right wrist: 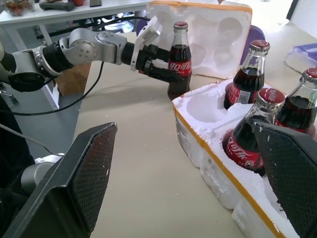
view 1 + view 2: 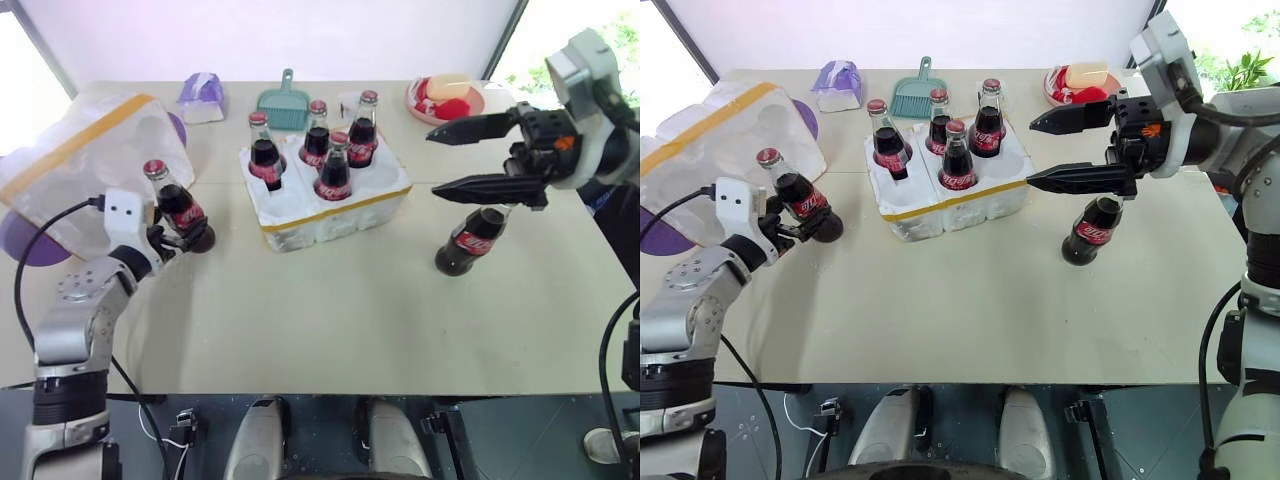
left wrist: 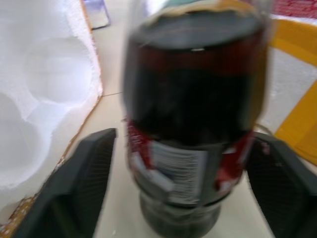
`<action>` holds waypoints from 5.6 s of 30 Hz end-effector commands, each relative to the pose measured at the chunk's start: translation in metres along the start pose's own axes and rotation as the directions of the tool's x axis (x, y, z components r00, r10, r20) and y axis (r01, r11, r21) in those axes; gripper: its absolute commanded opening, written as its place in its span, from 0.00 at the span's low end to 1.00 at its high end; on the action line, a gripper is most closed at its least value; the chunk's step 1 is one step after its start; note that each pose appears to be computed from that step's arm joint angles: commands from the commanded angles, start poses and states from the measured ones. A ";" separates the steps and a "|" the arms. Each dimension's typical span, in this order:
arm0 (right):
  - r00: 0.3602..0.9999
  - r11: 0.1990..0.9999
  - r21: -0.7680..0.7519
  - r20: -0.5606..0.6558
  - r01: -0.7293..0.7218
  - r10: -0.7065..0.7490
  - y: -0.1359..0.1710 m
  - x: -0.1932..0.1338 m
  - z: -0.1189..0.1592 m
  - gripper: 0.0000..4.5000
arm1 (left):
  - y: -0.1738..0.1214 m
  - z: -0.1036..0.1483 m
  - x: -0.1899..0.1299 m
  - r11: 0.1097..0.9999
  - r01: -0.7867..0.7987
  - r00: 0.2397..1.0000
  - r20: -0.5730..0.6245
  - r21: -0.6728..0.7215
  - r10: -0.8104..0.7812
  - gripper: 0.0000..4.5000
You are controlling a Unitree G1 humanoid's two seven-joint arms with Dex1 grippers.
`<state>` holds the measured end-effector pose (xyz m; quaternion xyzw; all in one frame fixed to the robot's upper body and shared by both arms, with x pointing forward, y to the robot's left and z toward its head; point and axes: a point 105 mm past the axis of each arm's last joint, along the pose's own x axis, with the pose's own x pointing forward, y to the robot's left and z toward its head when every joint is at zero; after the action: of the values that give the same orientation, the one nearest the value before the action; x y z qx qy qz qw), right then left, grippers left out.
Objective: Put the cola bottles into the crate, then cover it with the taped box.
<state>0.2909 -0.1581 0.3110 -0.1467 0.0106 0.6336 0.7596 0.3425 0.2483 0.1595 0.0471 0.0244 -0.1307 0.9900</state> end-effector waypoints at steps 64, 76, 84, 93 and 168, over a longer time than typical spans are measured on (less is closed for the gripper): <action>0.956 0.952 0.089 -0.034 0.294 -0.292 0.050 -0.059 -0.008 1.00 | -0.088 0.159 -0.062 0.690 0.724 0.667 0.239 0.016 -0.706 1.00; 0.785 0.750 0.230 -0.182 0.620 -0.592 0.074 -0.086 -0.109 1.00 | -0.128 0.104 -0.061 0.544 0.834 0.549 -0.030 0.096 -0.836 1.00; 0.624 0.570 0.298 -0.129 0.766 -0.771 0.047 -0.091 -0.137 1.00 | -0.146 0.089 -0.042 0.536 0.837 0.541 -0.020 0.115 -0.841 1.00; 0.581 0.518 0.359 -0.088 0.776 -0.809 0.024 -0.084 -0.157 1.00 | -0.149 0.096 -0.036 0.548 0.826 0.551 0.011 0.128 -0.834 1.00; 0.940 0.930 0.144 -0.001 0.339 -0.342 -0.077 0.032 -0.050 0.98 | -0.061 0.115 -0.061 0.800 0.562 0.819 -0.011 0.211 -0.573 1.00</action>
<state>0.3933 -0.1471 0.2366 -0.0606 0.0721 0.4757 0.8745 0.2796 0.1790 0.2515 0.1196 0.0218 -0.4391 0.8902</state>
